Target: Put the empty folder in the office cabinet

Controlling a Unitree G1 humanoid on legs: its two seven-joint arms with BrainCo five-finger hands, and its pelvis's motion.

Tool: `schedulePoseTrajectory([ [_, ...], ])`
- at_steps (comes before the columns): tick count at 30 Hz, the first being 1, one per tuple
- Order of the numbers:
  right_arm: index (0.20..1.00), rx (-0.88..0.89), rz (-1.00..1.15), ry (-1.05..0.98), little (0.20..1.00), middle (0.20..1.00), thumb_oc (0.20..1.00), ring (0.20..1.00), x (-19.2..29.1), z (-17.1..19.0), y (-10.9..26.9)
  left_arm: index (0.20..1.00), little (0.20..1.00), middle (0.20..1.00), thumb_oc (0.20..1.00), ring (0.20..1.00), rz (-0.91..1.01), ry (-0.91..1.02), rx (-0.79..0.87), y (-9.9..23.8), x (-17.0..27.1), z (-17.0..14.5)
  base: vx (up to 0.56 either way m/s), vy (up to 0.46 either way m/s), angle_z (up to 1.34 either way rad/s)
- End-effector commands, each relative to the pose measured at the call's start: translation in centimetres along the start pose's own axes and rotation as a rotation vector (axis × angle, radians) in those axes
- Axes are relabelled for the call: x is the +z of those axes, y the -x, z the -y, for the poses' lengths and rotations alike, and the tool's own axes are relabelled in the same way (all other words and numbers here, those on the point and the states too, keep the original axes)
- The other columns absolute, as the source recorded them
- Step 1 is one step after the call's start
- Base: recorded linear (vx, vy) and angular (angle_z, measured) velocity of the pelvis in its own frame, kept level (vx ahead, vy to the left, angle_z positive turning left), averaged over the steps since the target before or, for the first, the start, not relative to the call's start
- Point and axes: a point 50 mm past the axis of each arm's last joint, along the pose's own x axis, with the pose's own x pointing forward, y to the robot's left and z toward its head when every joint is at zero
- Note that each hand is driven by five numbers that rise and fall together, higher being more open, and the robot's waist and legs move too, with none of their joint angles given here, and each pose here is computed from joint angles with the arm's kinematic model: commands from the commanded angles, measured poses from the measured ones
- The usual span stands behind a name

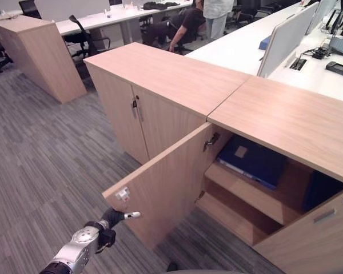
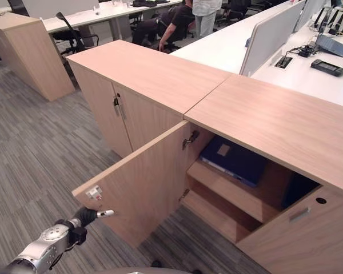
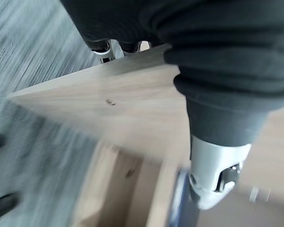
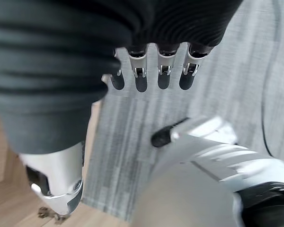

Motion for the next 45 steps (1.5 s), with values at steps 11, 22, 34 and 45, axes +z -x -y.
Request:
schedulePoseTrajectory([
  [11,1.0,0.079,0.055,-0.015,1.0,1.0,1.0,1.0,2.5,-2.5,-0.2,1.0,1.0,1.0,1.0,1.0,0.359,0.038,-0.399,-3.4,8.4,7.8,-0.13,0.077,-0.59],
  [22,1.0,0.084,0.045,0.0,1.0,1.0,1.0,1.0,1.7,-2.6,-0.1,1.0,1.0,1.0,1.0,1.0,0.403,0.009,-0.437,-3.9,10.0,8.8,-0.04,-0.07,-0.93],
  [34,1.0,0.034,0.057,-0.028,1.0,1.0,1.0,1.0,1.6,-1.1,-0.1,1.0,1.0,1.0,1.0,1.0,0.564,-0.023,-0.499,-5.8,16.5,13.1,0.03,-0.143,-0.1],
  [45,1.0,-0.038,0.048,-0.09,1.0,1.0,1.0,1.0,1.3,1.0,0.0,1.0,1.0,1.0,1.0,1.0,0.109,-0.082,0.13,-8.6,5.6,3.6,-0.02,-0.117,0.07],
])
